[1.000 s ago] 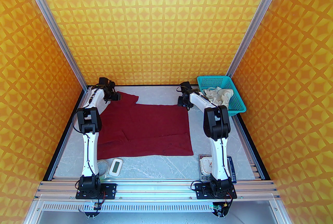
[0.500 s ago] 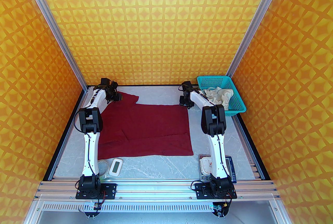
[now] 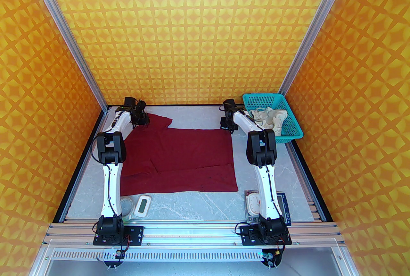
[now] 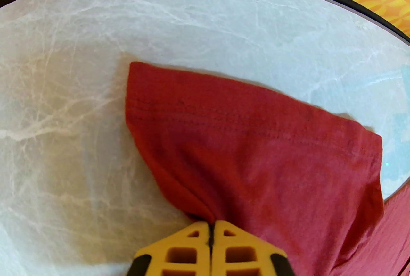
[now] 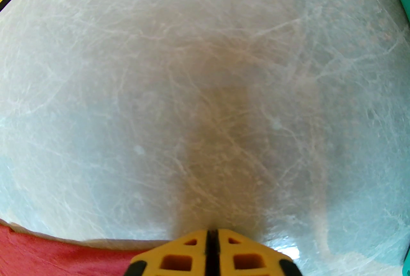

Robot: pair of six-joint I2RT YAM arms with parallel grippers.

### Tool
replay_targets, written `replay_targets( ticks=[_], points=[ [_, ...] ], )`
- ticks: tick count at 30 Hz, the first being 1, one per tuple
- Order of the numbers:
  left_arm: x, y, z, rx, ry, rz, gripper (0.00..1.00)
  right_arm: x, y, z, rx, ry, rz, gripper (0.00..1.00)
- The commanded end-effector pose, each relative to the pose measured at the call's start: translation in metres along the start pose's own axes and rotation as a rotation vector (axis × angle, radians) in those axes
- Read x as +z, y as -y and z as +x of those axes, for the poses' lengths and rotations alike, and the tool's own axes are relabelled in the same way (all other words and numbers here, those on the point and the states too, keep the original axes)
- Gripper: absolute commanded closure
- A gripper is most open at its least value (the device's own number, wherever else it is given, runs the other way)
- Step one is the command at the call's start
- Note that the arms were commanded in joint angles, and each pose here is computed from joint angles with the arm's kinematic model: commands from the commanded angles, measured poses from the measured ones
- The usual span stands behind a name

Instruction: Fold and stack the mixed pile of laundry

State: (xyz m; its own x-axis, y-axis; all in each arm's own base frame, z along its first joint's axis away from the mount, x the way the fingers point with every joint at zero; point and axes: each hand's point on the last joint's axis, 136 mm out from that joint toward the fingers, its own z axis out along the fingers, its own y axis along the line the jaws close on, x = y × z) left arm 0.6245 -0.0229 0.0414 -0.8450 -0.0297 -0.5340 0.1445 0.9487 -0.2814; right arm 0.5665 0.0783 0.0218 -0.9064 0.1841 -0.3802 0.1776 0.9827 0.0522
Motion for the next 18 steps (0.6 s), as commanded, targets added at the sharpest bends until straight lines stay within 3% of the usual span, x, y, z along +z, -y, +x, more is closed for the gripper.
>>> replay_targets(
  ticks=[1,5,18],
  points=[
    [-0.042,0.012,-0.035,0.047,0.107,0.015,1.0,-0.012,0.002,0.0,-0.008,0.004,0.001,0.93],
    [-0.054,0.013,-0.037,0.044,0.125,0.018,1.0,-0.018,0.003,0.001,-0.018,0.01,0.002,1.0],
    [-0.062,0.004,-0.018,0.036,0.09,0.009,1.0,-0.025,0.005,0.005,-0.024,0.014,0.001,1.0]
  ],
)
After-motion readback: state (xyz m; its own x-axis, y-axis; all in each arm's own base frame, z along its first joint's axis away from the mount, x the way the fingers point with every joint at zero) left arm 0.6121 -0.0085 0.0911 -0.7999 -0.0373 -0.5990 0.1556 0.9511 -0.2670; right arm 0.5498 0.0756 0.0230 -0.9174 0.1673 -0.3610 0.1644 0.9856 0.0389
